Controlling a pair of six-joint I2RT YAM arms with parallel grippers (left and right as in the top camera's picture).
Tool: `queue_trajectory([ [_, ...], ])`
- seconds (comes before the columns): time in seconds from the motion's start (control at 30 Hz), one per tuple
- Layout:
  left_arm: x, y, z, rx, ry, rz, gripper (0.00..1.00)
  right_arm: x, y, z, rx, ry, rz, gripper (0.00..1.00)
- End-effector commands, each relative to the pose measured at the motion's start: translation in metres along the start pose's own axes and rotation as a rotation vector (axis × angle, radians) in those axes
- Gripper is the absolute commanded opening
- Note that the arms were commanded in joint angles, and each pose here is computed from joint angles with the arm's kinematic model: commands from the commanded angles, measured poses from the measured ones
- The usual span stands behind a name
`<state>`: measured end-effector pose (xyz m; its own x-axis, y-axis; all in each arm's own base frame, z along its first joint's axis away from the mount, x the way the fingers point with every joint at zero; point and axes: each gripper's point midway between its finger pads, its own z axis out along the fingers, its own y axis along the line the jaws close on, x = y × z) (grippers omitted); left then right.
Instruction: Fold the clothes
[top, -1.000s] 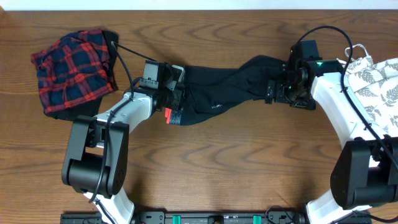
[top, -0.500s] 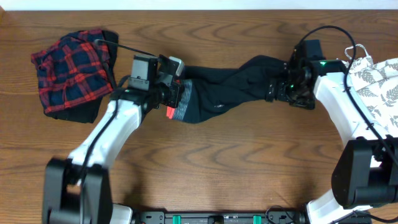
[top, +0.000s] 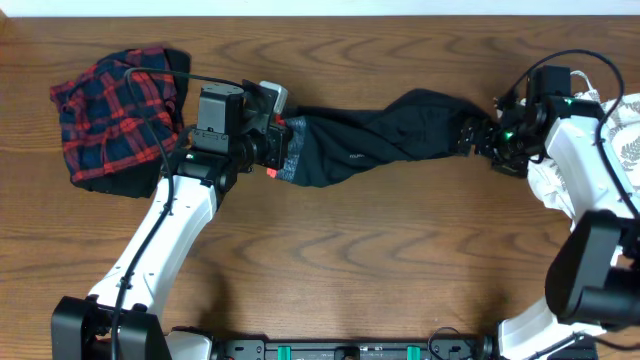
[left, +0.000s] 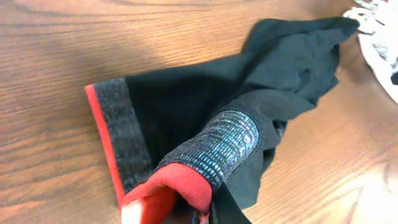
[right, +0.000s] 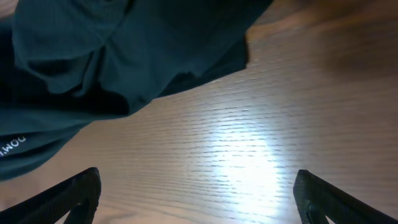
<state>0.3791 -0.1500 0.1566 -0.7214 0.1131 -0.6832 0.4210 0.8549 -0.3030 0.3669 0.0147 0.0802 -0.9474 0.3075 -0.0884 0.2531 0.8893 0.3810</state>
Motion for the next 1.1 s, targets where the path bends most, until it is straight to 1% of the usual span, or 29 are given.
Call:
queue_trajectory([
  [0.0,-0.005,0.012,-0.008,-0.078,-0.025,-0.021,0.06,0.018,-0.002,0.032,-0.065,0.111,0.008,0.97],
  [0.13,-0.004,0.012,-0.008,-0.078,-0.022,-0.022,0.06,0.027,-0.014,0.059,-0.058,0.149,0.022,0.96],
  [0.27,-0.003,0.012,-0.008,-0.078,-0.016,-0.024,0.06,0.021,-0.021,0.079,-0.063,0.117,0.005,0.95],
  [0.5,-0.002,0.012,-0.007,-0.078,-0.015,-0.024,0.06,-0.009,-0.014,0.088,-0.085,-0.011,-0.066,0.92],
  [0.57,-0.002,0.012,-0.007,-0.078,-0.015,-0.024,0.06,-0.011,-0.013,0.09,-0.069,-0.025,-0.073,0.9],
  [0.67,-0.002,0.012,-0.007,-0.078,-0.015,-0.024,0.06,-0.008,-0.014,0.093,-0.045,-0.02,-0.06,0.89],
  [0.7,-0.002,0.012,-0.007,-0.078,-0.015,-0.024,0.06,-0.005,-0.014,0.094,-0.04,-0.014,-0.061,0.87],
  [0.73,-0.002,0.012,-0.007,-0.078,-0.015,-0.024,0.06,-0.002,-0.016,0.096,-0.025,-0.008,-0.047,0.83],
  [0.83,-0.002,0.012,-0.007,-0.078,-0.015,-0.024,0.06,0.012,-0.036,0.103,0.071,0.012,0.09,0.8],
  [0.93,-0.002,0.012,-0.007,-0.078,-0.015,-0.024,0.06,0.036,-0.053,0.113,0.122,0.045,0.242,0.8],
  [1.07,-0.002,0.012,-0.007,-0.078,-0.015,-0.024,0.06,0.055,-0.061,0.126,0.121,0.054,0.326,0.79],
])
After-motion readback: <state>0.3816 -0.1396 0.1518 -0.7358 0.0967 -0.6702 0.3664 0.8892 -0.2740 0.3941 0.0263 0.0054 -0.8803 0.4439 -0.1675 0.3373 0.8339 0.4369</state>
